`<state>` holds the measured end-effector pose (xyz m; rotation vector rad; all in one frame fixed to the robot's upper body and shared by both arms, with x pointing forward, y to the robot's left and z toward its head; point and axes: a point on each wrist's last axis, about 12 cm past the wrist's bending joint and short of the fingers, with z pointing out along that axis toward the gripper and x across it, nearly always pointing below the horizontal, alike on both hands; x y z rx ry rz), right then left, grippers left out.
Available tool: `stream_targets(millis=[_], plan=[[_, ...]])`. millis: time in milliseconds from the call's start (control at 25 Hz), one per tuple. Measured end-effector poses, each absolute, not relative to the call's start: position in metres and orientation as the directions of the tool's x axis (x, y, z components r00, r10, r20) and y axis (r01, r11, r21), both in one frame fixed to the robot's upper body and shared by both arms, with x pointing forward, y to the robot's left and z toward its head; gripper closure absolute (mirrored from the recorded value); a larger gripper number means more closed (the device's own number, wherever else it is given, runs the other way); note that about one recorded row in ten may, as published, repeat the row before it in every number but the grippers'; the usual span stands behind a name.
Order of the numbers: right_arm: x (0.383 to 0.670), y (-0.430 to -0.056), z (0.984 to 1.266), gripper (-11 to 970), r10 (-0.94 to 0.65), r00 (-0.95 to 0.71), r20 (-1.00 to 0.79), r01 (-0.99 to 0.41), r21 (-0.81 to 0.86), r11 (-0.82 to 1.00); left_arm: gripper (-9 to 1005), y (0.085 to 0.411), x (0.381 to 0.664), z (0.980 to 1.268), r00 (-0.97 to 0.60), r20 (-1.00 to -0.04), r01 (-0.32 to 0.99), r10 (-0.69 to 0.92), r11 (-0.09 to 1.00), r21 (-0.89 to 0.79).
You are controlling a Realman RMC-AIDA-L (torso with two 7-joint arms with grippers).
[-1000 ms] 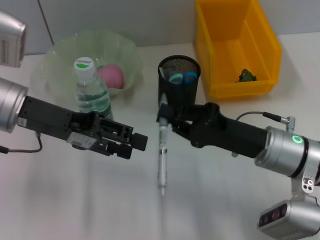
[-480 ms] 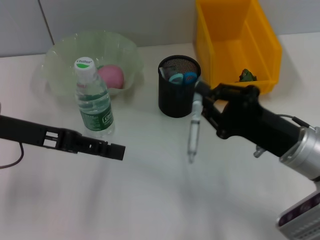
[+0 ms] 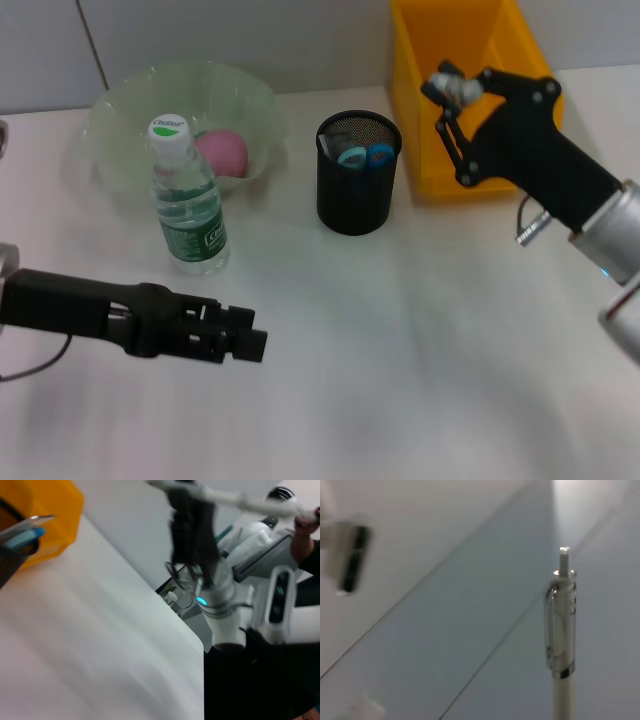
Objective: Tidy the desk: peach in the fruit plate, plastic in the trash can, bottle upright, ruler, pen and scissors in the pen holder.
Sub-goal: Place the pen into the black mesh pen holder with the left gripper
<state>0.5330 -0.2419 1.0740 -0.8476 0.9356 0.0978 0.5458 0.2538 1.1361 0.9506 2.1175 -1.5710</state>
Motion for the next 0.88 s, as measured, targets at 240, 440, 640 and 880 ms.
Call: stream_targets(millis=[240, 440, 640, 880], plan=[[0.559, -0.239, 1.081, 826, -0.106, 0.422, -0.900, -0.585, -0.359, 0.727, 303, 0.252, 0.534, 1.123, -0.591, -0.769, 0.805, 0.245, 0.111, -0.583], [0.578, -0.250, 1.093, 827, 0.017, 0.238, -0.971, -0.682, -0.155, 0.714, 304, 0.248, 0.532, 1.117, -0.530, -0.819, 0.848, 0.221, 0.107, -0.520], [0.596, -0.253, 1.105, 826, -0.011, 0.094, -0.995, -0.737, -0.077, 0.672, 305, 0.247, 0.533, 1.115, -0.516, -0.827, 0.856, 0.222, 0.116, -0.503], [0.612, -0.243, 1.119, 827, -0.104, -0.025, -0.994, -0.784, -0.045, 0.619, 305, 0.245, 0.534, 1.116, -0.510, -0.830, 0.860, 0.224, 0.113, -0.498]])
